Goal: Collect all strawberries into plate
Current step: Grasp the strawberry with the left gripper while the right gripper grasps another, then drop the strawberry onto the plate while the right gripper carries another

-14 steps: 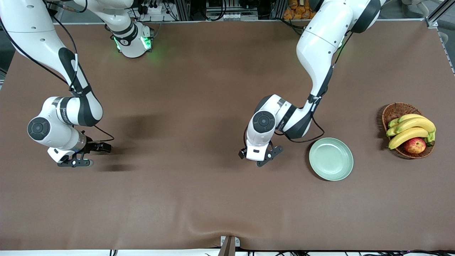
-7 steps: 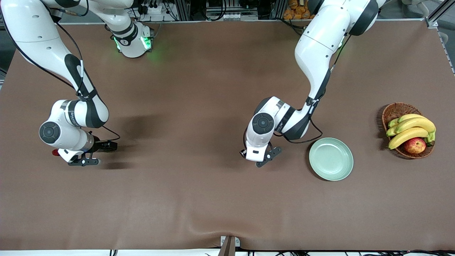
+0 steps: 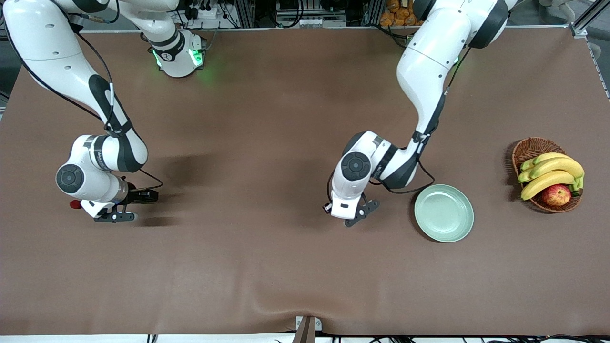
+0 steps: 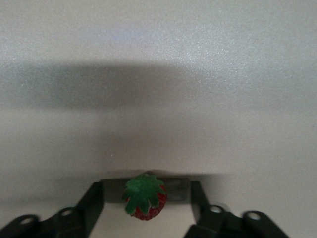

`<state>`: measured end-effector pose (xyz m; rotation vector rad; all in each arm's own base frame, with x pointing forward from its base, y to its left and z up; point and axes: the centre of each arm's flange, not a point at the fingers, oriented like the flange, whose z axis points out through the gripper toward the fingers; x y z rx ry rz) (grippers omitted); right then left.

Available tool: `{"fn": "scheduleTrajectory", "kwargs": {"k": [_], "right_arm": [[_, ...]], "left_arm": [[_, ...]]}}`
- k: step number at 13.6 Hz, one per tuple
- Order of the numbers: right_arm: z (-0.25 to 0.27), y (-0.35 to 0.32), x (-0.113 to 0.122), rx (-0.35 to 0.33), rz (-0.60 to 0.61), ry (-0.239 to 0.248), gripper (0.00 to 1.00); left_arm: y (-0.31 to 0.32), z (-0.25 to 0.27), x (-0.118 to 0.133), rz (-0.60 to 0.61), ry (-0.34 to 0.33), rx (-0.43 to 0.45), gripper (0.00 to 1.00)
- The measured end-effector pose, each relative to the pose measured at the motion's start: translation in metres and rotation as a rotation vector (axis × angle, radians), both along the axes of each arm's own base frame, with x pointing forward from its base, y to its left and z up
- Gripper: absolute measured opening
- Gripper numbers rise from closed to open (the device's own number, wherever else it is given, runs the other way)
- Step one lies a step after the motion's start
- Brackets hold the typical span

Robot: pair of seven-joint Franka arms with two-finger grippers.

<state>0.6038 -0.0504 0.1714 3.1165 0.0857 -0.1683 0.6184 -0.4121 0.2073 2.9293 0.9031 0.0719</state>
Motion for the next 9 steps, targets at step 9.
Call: {"fn": "scheduleTrajectory", "kwargs": {"k": [9], "right_arm": [[0.025,0.050,0.021,0.050,0.141,-0.063,0.32]], "left_arm": [[0.188,0.123,0.060,-0.177,0.102,0.089,0.28]]}}
